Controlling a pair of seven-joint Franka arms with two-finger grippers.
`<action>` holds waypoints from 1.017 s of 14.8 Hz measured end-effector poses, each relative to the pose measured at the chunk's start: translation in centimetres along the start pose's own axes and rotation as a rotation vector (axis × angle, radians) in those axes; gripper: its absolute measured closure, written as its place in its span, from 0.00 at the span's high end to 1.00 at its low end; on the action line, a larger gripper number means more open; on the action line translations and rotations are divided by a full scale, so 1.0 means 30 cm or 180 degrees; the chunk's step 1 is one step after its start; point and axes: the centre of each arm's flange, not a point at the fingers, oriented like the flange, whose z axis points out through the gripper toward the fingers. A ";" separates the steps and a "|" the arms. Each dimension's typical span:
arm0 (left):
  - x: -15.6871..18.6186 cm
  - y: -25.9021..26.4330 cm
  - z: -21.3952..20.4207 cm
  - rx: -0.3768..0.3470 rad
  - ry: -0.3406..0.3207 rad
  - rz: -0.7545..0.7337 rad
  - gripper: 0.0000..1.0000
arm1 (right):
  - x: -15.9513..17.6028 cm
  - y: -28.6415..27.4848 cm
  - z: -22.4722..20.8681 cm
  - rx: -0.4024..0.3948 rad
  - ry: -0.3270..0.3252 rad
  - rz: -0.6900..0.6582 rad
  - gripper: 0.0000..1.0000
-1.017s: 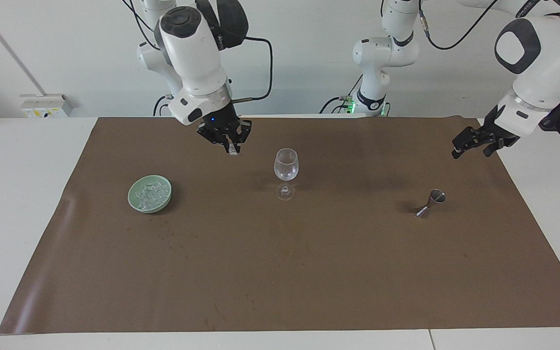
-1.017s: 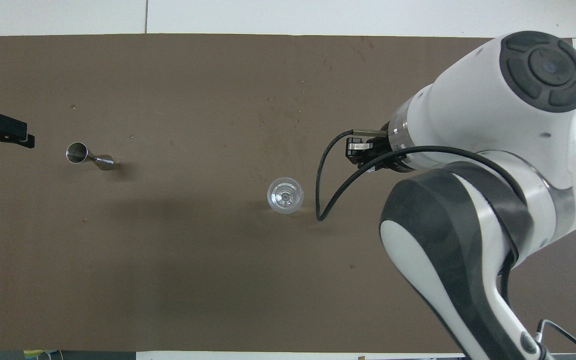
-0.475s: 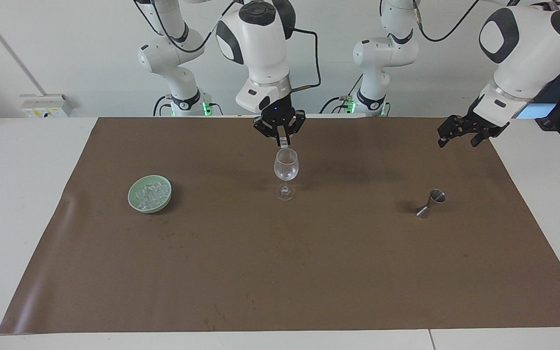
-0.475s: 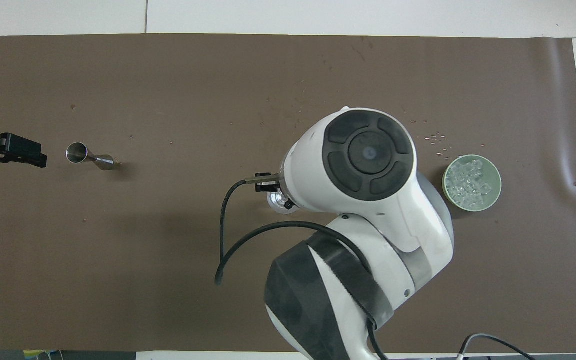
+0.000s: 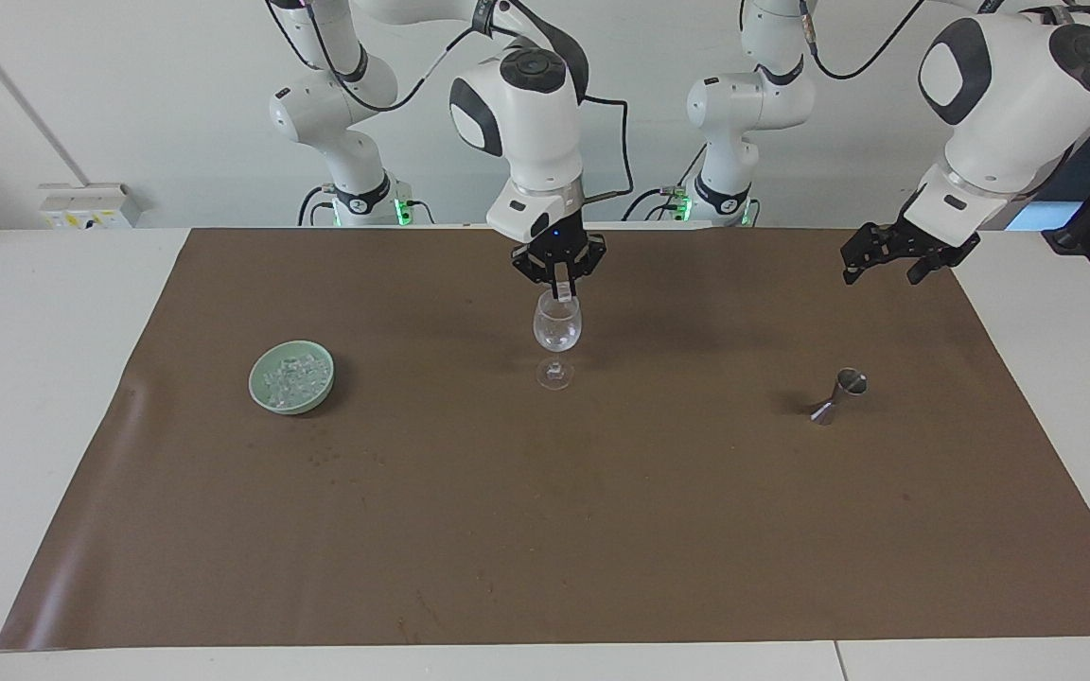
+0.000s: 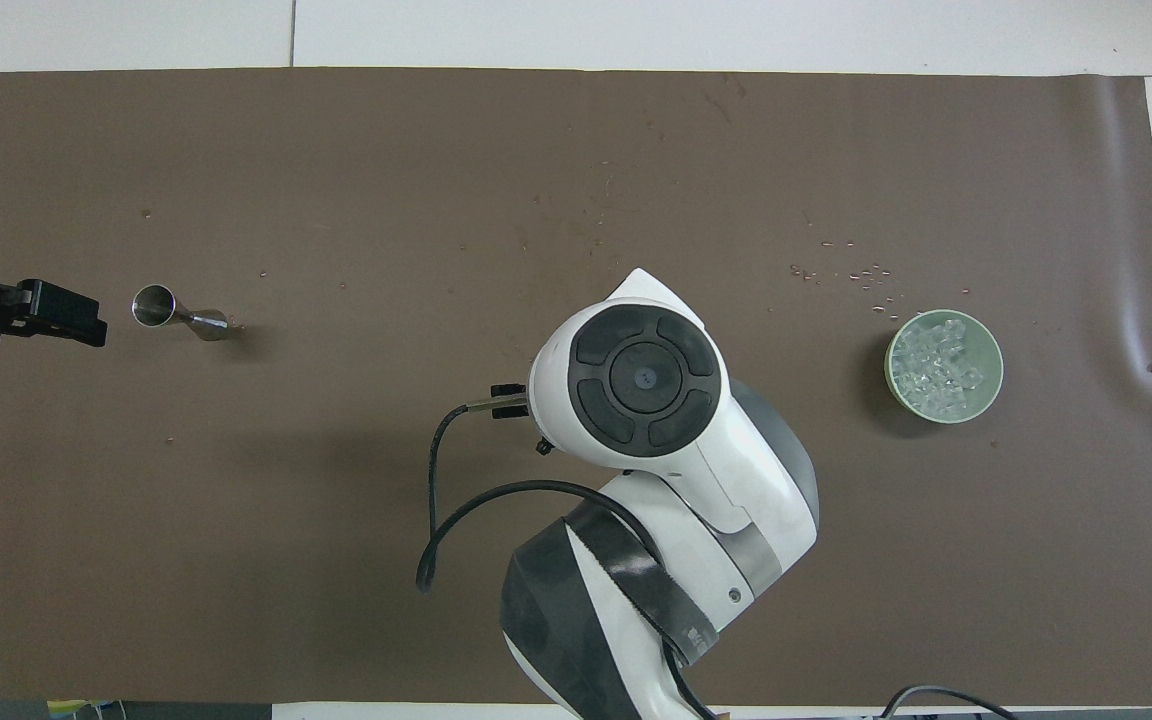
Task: Pour wine and add ice with both arms
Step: 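Lower the right gripper over the clear glass and release the ice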
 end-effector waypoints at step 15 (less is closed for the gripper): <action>0.004 0.014 -0.058 0.0009 0.0059 0.0016 1.00 | 0.023 0.012 -0.035 0.0031 0.0125 0.0014 0.44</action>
